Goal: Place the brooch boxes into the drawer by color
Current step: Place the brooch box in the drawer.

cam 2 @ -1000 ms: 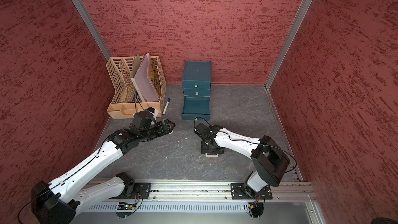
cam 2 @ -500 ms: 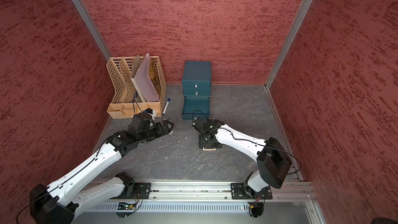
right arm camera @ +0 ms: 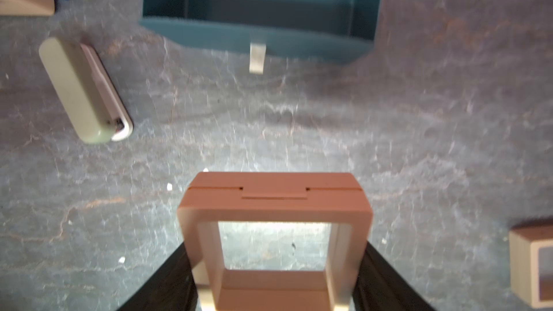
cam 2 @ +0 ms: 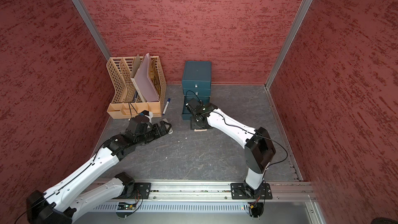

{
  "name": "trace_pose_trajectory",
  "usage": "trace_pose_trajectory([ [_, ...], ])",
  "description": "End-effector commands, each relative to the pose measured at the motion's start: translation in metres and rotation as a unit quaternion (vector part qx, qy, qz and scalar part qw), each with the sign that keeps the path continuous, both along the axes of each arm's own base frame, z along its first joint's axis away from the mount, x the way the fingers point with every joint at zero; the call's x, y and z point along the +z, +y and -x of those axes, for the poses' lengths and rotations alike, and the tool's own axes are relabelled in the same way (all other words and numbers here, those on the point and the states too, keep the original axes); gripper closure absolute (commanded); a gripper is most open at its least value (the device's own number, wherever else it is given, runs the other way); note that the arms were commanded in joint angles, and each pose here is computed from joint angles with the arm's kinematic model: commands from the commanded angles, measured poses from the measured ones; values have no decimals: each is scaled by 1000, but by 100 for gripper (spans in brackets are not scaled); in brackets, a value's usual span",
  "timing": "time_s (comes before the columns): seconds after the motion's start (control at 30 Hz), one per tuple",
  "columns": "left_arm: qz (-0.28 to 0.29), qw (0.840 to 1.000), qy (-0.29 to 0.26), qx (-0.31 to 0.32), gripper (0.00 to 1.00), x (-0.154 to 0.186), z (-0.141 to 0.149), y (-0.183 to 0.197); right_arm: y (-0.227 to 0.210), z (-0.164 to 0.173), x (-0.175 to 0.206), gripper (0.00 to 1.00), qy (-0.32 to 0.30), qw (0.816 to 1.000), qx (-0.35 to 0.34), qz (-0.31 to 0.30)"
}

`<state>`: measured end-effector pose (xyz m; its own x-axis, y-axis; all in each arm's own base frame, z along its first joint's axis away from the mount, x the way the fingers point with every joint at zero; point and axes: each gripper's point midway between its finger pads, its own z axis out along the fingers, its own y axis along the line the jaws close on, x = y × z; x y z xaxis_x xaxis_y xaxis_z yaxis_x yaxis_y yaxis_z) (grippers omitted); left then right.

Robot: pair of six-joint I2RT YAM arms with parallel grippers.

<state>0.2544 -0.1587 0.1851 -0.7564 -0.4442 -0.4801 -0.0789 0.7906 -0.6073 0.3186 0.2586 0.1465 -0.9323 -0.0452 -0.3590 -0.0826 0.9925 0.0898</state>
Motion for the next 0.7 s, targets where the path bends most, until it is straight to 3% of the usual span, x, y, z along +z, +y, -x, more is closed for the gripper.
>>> trace_pose_trajectory([
  [0.0, 10, 1000, -18, 5, 0, 6, -2, 2, -8, -27, 5, 37, -22, 1000, 0, 21],
  [0.67, 27, 999, -29, -4, 0, 21, -8, -7, -4, -122, 9, 38, -79, 996, -27, 17],
])
